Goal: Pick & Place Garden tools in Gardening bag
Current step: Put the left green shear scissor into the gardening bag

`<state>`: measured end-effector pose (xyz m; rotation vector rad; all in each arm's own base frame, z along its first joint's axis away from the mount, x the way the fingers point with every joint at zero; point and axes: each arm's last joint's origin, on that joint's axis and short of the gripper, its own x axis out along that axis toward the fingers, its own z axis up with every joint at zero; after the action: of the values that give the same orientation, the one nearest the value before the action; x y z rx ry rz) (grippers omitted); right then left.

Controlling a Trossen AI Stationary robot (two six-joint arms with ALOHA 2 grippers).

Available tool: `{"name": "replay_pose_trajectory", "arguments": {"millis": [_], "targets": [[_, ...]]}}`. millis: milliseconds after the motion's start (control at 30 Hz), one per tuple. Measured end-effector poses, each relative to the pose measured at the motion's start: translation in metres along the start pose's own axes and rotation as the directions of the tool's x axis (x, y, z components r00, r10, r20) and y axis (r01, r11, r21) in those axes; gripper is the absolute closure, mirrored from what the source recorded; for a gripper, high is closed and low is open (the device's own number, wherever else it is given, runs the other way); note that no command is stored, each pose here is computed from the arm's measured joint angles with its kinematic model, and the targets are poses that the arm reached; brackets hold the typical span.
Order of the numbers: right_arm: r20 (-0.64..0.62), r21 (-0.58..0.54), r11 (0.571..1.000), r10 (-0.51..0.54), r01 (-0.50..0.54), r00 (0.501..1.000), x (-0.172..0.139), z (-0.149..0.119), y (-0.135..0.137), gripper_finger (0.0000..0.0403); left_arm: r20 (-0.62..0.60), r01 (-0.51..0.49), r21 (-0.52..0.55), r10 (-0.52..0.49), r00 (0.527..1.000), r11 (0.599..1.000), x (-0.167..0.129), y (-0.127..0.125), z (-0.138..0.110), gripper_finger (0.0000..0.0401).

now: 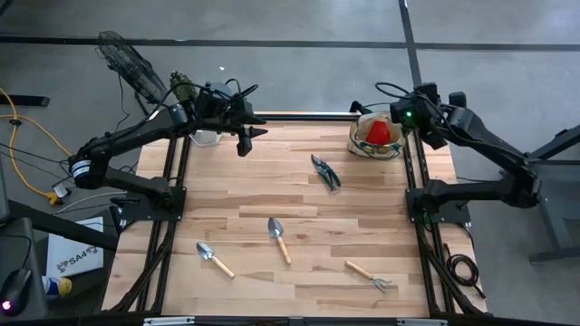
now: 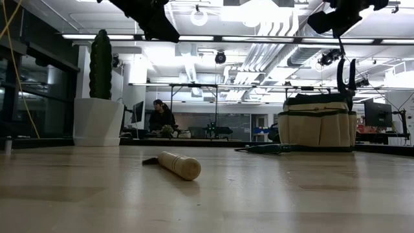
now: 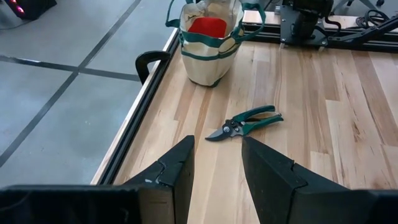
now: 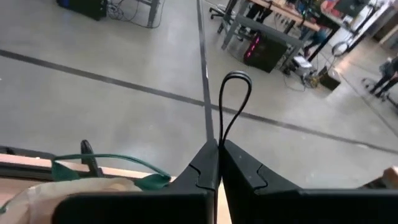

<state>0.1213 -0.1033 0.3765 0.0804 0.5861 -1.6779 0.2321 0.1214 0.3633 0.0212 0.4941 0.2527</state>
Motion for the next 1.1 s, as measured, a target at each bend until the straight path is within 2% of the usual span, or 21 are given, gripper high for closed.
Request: {"name": "replay_pose_trajectory", "arguments": {"millis": [300, 533, 700, 867, 1100], "targets": [[-0.072, 0.087, 0.994, -0.052, 0.059, 0.996, 0.011, -0.004, -0.003, 0.0399, -0.010, 0.002, -0.002, -0.002, 1.000, 1.000, 0.000, 0.000, -0.001, 0.0272], [-0.126, 0.108, 0.994, -0.014, 0.027, 0.992, 0.015, -0.005, -0.005, 0.0399, -0.024, -0.017, -0.004, 0.017, 1.000, 1.000, 0.000, 0.000, -0.002, 0.0272], [-0.153, 0.008, 0.999, 0.040, -0.039, 0.987, 0.017, -0.004, -0.004, 0.0399, -0.025, -0.019, -0.004, 0.019, 0.999, 1.000, 0.000, 0.000, -0.002, 0.0272], [-0.164, -0.085, 0.995, 0.039, -0.054, 0.986, 0.021, -0.003, -0.003, 0.0399, -0.025, -0.020, -0.004, 0.020, 0.999, 1.000, 0.000, 0.000, -0.002, 0.0272], [-0.158, -0.241, 0.959, 0.112, -0.148, 0.981, 0.024, 0.002, 0.004, 0.0399, -0.025, -0.020, -0.004, 0.020, 0.999, 1.000, 0.000, 0.000, -0.002, 0.0272]]}}
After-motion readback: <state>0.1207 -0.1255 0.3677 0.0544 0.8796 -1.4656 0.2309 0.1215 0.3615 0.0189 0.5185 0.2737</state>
